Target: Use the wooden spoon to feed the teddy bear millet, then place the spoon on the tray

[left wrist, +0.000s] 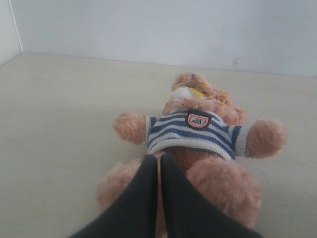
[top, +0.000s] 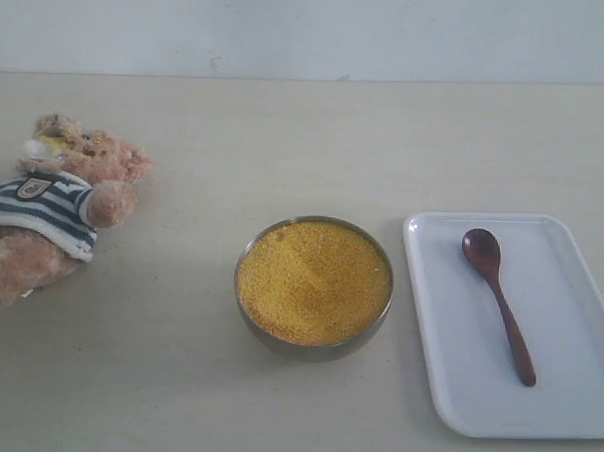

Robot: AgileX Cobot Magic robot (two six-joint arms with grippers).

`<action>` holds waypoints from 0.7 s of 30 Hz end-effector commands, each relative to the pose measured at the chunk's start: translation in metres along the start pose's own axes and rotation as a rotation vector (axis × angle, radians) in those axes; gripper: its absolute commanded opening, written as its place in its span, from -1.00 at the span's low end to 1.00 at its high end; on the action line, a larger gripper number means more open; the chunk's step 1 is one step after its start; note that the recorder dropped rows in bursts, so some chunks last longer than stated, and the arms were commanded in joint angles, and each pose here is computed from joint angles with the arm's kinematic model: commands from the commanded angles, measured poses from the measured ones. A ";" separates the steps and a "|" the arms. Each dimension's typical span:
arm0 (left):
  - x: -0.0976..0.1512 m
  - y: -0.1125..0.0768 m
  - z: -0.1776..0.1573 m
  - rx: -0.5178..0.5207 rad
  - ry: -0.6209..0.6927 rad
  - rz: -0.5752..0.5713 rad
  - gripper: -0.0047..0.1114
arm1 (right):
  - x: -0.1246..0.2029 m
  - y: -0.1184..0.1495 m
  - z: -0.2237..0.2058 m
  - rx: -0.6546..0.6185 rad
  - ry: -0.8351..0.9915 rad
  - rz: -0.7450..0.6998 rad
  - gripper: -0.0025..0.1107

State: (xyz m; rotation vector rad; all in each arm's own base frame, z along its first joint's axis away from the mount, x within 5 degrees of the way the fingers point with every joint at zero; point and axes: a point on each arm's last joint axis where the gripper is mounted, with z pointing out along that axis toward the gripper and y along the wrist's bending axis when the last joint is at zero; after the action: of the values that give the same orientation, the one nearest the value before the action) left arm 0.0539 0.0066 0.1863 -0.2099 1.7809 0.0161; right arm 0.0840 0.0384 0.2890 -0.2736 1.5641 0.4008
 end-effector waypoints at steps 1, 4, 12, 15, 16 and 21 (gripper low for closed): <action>0.001 0.000 0.000 0.000 -0.002 -0.006 -0.85 | 0.009 -0.006 -0.006 0.069 0.096 -0.063 -0.93; 0.001 0.000 0.000 0.000 -0.002 -0.006 -0.85 | 0.017 -0.010 -0.017 0.125 0.180 -0.077 -0.93; 0.001 0.000 0.000 0.000 -0.002 -0.006 -0.85 | 0.047 -0.016 -0.040 0.233 0.154 -0.131 -0.93; 0.001 0.000 0.000 0.000 -0.002 -0.006 -0.85 | 0.071 -0.019 -0.039 0.247 0.118 -0.105 -0.93; 0.001 0.000 0.000 0.000 -0.002 -0.006 -0.85 | 0.081 -0.020 -0.038 0.248 0.109 -0.098 -0.93; 0.001 0.000 0.000 0.000 -0.002 -0.006 -0.85 | 0.105 -0.021 -0.040 0.248 0.247 -0.108 -0.93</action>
State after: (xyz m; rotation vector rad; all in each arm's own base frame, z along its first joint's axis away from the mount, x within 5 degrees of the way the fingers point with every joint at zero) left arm 0.0539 0.0066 0.1863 -0.2085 1.7811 0.0173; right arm 0.0540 0.0111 0.1908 -0.1919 1.7503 0.1224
